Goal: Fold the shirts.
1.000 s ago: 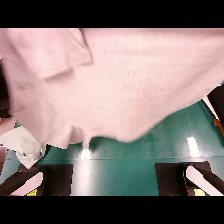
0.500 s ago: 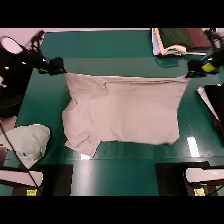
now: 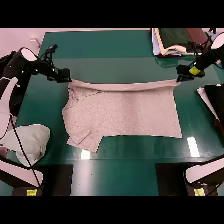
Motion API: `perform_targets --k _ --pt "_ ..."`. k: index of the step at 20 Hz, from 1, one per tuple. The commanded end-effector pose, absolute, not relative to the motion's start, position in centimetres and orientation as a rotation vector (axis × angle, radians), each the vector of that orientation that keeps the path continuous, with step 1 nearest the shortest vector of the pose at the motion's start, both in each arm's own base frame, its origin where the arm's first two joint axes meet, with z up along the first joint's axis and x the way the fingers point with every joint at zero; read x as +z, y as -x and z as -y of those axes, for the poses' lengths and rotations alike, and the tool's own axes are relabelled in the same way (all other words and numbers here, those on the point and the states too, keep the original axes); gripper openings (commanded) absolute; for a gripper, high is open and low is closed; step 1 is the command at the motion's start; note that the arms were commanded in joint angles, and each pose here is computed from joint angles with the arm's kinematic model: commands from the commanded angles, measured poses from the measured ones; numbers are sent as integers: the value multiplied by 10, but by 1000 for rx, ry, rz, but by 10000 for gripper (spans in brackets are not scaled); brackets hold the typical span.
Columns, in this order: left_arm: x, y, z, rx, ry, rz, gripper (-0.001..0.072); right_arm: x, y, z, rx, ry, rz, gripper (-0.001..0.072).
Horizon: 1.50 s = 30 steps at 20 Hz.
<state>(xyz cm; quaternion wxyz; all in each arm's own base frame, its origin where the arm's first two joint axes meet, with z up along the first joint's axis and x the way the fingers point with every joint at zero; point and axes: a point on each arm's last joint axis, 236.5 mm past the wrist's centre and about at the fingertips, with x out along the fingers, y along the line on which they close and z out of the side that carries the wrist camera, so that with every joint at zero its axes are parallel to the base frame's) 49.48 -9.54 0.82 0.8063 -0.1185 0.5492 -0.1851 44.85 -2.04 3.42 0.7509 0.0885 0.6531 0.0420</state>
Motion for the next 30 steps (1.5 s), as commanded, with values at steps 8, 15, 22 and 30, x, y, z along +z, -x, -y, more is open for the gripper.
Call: perform_targets --k 8,15,22,30 --pt "-29 -442 73 -277 321 -1390 534 16 -413 17 73 -200 -1441 405" --pt "-43 -306 48 -140 267 -1489 533 104 -382 -5 131 -118 -1294 405" --pt "-74 -230 89 -194 485 -1484 533 131 -372 -29 184 -68 -1227 405" --pt "-68 -245 121 -280 656 -1383 448 130 -367 -29 184 -71 -1246 404"
